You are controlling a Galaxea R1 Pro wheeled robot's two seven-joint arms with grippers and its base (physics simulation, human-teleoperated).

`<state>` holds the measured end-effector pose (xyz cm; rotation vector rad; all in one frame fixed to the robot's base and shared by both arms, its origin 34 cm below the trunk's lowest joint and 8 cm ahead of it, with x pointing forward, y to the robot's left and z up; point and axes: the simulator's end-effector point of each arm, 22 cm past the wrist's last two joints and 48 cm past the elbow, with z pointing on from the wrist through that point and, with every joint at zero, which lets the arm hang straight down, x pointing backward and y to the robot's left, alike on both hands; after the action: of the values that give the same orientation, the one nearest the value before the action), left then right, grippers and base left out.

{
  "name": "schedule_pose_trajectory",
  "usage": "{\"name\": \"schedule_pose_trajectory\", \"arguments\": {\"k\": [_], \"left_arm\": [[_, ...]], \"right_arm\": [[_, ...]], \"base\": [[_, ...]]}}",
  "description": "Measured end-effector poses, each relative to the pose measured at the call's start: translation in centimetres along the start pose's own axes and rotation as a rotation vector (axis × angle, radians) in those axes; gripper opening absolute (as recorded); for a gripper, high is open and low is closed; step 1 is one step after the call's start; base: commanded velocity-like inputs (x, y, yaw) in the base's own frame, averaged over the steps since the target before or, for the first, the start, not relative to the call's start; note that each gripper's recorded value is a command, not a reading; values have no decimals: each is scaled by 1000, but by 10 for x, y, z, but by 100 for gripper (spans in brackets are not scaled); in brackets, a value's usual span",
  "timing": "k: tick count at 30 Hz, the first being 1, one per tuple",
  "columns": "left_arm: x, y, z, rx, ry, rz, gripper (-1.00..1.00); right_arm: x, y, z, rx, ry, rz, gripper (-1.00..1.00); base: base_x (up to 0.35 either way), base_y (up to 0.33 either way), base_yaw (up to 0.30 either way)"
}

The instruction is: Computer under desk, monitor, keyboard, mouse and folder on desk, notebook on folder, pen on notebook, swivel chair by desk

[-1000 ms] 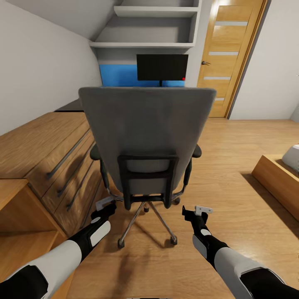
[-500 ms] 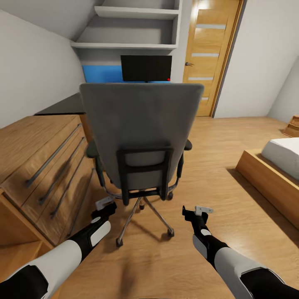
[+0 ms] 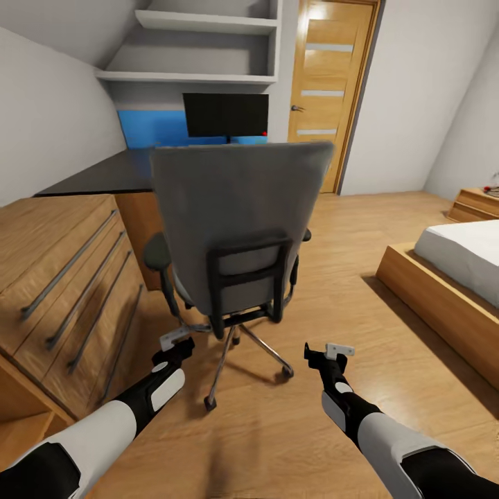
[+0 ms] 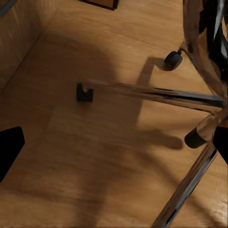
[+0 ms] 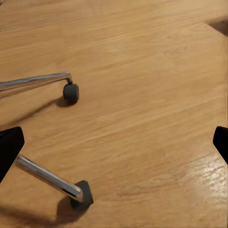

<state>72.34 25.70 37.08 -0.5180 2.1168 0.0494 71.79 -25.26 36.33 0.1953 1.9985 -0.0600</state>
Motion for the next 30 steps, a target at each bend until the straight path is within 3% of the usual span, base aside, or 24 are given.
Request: {"name": "schedule_pose_trajectory", "arguments": {"k": [8, 20, 30], "left_arm": [[-1, 3, 0, -6, -2, -1, 100], [-21, 54, 11, -74, -29, 9, 100], [-29, 69, 13, -100, -35, -27, 100]], "right_arm": [[0, 0, 0, 0, -1, 0, 100], [-1, -1, 0, 1, -2, 0, 100], [-2, -1, 0, 1, -4, -1, 100]], "base": [[-101, 68, -1], [-3, 3, 0], [199, 0, 0]]}}
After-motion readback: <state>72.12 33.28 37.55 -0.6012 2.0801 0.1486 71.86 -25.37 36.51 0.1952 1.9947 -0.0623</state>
